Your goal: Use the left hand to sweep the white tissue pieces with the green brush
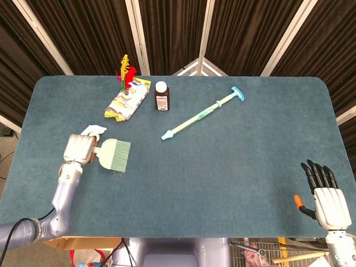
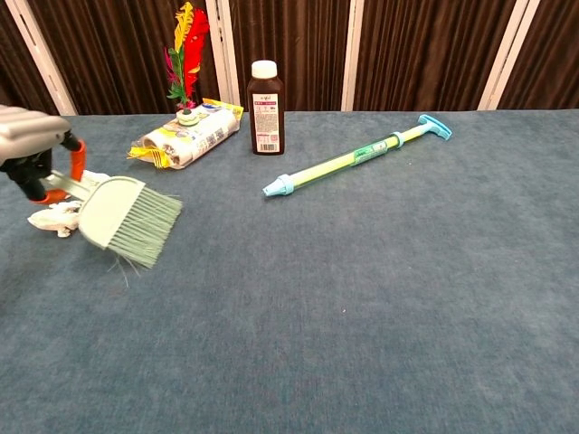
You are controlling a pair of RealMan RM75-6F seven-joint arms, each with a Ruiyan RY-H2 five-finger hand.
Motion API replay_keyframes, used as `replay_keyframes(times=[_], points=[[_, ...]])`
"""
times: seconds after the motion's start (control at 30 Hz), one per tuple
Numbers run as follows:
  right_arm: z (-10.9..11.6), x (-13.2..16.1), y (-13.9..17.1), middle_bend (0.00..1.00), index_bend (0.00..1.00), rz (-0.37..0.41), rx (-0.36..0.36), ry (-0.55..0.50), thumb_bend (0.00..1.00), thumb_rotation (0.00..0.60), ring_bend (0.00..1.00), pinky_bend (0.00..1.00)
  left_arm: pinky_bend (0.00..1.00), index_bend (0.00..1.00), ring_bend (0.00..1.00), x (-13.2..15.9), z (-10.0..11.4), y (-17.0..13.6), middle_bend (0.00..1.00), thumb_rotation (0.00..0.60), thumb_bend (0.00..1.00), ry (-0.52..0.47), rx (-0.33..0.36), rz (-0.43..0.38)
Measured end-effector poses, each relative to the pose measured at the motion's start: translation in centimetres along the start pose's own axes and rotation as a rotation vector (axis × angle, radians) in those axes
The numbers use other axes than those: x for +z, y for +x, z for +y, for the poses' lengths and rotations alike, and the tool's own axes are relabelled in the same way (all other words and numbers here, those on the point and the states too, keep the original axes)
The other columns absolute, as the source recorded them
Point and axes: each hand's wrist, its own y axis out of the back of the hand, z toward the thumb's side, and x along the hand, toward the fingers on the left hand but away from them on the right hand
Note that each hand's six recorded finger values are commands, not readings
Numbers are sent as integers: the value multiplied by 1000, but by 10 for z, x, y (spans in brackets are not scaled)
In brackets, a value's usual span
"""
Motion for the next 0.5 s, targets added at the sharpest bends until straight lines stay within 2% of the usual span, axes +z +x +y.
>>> replay_keyframes(times=[0.17, 0.4, 0.5], points=[[-1, 1, 0, 0, 0, 0, 2, 4, 375, 600, 0, 0, 1000, 793, 1000, -44, -2, 2, 1000, 600, 769, 17, 1, 81], [0, 2, 0, 0, 0, 0, -1, 4, 376, 600, 0, 0, 1000, 793, 1000, -140, 3, -8, 1000, 600, 769, 75, 13, 252], [0, 3, 0, 0, 0, 2, -1, 7, 376, 600, 0, 0, 1000, 793, 1000, -169, 3, -15, 1000, 600, 769, 48, 19, 302]])
